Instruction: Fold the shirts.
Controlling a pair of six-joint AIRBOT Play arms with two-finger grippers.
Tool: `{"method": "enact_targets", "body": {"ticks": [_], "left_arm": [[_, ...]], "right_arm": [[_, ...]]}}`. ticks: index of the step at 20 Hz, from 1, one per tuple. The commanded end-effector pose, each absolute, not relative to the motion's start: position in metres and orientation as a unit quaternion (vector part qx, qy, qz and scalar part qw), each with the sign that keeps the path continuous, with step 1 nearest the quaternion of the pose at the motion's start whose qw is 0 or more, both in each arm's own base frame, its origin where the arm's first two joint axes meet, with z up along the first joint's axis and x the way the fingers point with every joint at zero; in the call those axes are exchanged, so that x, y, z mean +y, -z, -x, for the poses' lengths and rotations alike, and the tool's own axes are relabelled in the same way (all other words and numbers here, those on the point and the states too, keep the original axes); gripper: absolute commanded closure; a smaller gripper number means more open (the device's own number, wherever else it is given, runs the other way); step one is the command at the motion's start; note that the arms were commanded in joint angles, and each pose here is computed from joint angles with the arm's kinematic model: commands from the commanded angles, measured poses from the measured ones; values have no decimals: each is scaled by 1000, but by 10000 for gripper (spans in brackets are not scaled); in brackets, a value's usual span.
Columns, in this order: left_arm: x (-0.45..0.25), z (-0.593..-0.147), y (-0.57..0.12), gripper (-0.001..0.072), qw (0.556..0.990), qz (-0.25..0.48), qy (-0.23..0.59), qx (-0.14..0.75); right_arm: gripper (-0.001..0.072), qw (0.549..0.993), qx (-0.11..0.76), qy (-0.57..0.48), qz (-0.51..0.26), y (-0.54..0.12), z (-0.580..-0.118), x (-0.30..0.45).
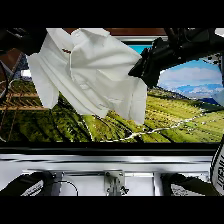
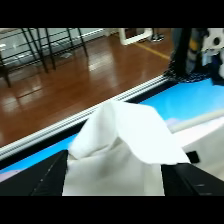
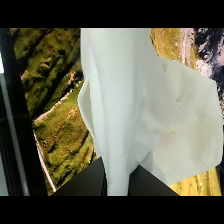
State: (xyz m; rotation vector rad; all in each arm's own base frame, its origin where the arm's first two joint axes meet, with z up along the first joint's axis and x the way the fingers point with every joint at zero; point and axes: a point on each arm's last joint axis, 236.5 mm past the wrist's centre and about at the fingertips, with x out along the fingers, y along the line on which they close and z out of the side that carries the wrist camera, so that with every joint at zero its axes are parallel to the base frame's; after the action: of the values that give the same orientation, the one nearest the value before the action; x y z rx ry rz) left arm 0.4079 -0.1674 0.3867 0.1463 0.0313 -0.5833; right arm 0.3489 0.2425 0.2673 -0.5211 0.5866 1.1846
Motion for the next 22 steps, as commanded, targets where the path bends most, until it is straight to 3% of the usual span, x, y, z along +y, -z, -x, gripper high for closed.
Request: {"method": "enact_targets", "body": {"ticks": [1, 10, 14, 17, 18, 20, 21, 22], "left_arm": [[-180, -399, -388, 38, 950, -36, 308, 26], [-174, -377, -412, 39, 952, -1, 305, 9], [-174, -391, -402, 42, 954, 9, 301, 20], [-174, -409, -403, 56, 956, 61, 286, 17], [-175, -414, -402, 135, 956, 75, 283, 18], [-182, -422, -403, 490, 955, 97, 281, 10], [-186, -422, -408, 620, 953, 107, 284, 0], [-191, -420, -414, 647, 951, 116, 288, -9]], "right_arm": [[633, 769, 265, -528, 244, -268, -357, 241], [634, 784, 252, -510, 248, -272, -369, 239], [634, 782, 251, -515, 246, -273, -367, 242], [633, 780, 245, -525, 237, -276, -363, 247], [633, 779, 245, -527, 235, -277, -362, 248], [633, 779, 246, -527, 234, -277, -362, 248], [633, 779, 247, -526, 233, -277, -362, 248], [633, 781, 251, -522, 232, -276, -363, 246]]}}
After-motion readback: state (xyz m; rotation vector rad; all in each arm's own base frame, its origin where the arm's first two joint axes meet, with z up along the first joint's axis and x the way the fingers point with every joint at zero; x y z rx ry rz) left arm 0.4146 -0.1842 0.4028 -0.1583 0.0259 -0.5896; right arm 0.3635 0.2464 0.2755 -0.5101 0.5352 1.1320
